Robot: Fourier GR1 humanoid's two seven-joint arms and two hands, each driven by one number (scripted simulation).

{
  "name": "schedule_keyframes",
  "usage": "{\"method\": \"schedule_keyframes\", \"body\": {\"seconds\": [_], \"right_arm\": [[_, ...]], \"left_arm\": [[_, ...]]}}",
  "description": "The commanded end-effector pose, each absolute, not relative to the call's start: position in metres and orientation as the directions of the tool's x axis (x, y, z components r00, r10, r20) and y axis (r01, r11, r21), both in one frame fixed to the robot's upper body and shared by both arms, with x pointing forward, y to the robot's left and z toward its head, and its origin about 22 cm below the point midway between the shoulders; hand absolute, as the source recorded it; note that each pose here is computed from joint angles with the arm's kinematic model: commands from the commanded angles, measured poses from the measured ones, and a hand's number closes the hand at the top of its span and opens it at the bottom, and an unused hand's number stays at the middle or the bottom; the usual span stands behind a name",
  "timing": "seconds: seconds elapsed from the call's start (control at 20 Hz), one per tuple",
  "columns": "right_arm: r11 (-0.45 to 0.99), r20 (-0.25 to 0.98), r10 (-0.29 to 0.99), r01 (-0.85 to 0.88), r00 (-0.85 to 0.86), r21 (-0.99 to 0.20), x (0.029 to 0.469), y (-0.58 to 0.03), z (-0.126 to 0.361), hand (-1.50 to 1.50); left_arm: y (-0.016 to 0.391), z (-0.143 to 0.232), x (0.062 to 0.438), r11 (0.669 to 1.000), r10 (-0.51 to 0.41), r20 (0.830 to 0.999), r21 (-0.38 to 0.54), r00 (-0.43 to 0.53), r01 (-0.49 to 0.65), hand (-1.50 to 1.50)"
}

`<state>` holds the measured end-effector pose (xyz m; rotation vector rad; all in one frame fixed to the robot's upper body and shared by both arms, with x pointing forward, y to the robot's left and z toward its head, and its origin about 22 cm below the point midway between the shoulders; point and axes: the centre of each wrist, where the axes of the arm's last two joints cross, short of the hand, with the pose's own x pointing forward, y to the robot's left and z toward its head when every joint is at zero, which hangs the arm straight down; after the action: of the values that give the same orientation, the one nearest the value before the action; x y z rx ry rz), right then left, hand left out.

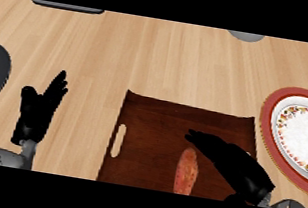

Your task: Pick the sweet potato from the tray and place it in the plate

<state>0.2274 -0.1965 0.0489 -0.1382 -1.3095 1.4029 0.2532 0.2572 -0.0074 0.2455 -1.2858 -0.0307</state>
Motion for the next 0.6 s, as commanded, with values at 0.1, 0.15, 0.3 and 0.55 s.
{"method": "schedule_keyframes", "body": {"seconds": [0.1,0.15,0.3,0.55], "right_arm": [[0.242,0.537,0.784,-0.644,-0.311,-0.726,0.230,-0.176,0.043,-1.50],[0.246,0.550,0.773,-0.651,-0.315,-0.718,0.243,-0.173,0.024,-1.50],[0.230,0.531,0.785,-0.646,-0.320,-0.728,0.235,-0.178,0.049,-1.50],[0.208,0.544,0.768,-0.672,-0.337,-0.710,0.236,-0.174,0.033,-1.50]], "left_arm": [[0.257,-0.002,0.246,0.974,-0.162,0.944,0.199,0.287,-0.106,0.00],[0.252,-0.005,0.247,0.976,-0.163,0.945,0.197,0.284,-0.096,0.00],[0.265,-0.006,0.266,0.974,-0.161,0.945,0.198,0.284,-0.108,0.00],[0.243,-0.026,0.254,0.977,-0.159,0.949,0.192,0.273,-0.096,0.00]]}}
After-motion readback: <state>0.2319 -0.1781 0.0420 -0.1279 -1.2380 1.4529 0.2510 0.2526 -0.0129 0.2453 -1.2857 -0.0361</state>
